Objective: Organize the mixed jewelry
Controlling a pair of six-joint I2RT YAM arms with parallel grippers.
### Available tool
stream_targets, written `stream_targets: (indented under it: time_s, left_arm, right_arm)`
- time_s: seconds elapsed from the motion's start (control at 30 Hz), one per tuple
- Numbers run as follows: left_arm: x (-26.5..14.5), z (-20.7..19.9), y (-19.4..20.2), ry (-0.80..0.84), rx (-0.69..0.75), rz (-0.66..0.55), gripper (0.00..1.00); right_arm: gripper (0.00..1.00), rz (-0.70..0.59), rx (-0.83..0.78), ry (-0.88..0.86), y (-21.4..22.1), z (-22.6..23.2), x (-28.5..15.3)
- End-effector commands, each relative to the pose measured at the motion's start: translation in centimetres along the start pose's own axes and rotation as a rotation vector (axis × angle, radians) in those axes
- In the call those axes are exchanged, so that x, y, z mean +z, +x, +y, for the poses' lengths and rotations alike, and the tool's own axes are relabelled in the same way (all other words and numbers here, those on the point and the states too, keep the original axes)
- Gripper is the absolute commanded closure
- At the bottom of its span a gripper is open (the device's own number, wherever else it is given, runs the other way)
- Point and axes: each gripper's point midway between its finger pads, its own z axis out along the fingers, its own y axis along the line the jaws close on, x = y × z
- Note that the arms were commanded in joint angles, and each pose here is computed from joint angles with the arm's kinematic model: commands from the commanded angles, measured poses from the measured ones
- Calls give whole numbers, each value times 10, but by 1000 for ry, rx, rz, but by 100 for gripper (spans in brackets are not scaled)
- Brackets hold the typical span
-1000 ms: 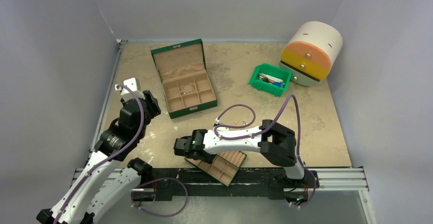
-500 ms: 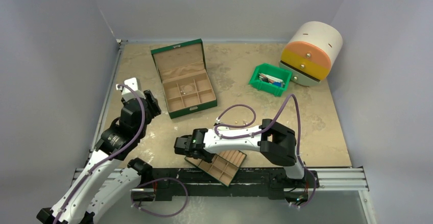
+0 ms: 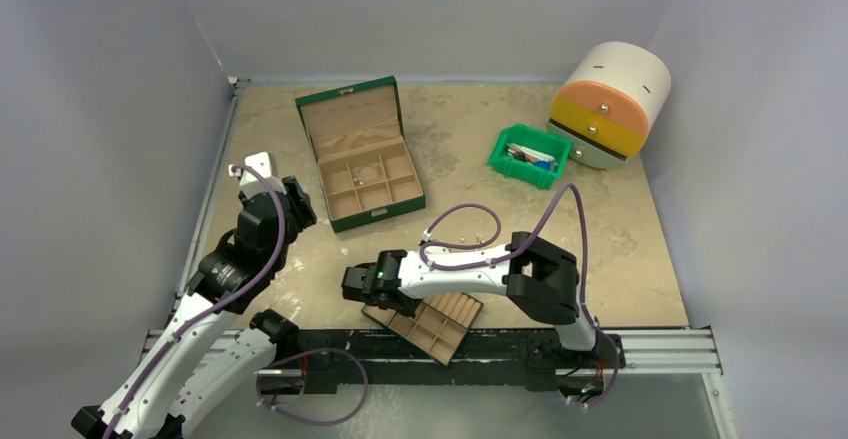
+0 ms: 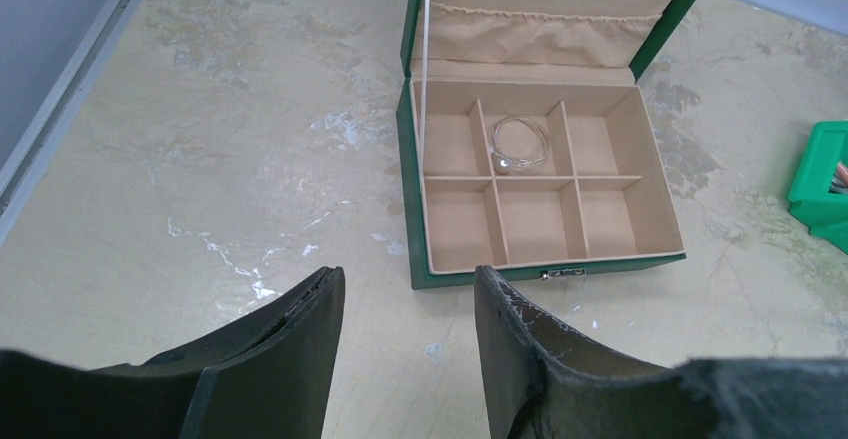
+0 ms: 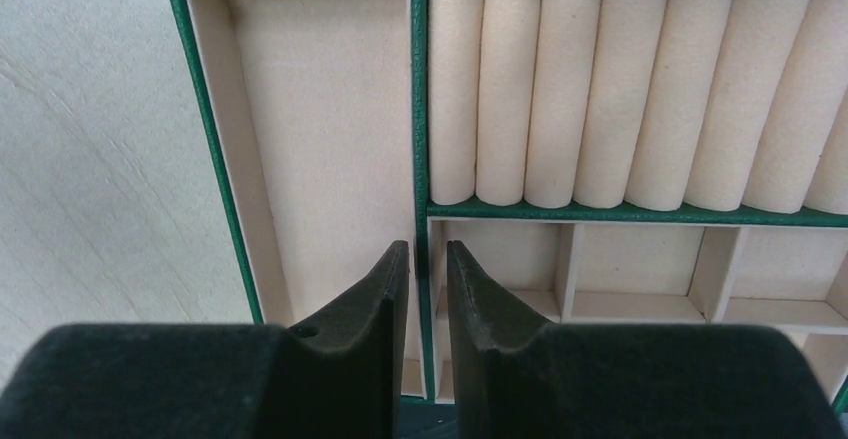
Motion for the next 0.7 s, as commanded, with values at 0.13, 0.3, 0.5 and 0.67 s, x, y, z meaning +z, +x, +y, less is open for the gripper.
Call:
stream_targets:
  time_s: [0.13,0.3,0.5,0.67]
  left_arm:
    - [-6,-8,-20,26,-51,-50,50]
    - [-6,-8,-20,25,-51,-52,50]
    - [-6,-7,-20,22,-50,-51,50]
    - [-6,-6,-21,17,-51,-54,50]
  right_arm:
    - [81,-28,-14,41,-7,-6,6]
    - [94,-30,-22,43,-8,-4,5]
    - [100,-37,-14,5,-16,2,-4]
    - [100,-41,-35,-54,-23,11,-15]
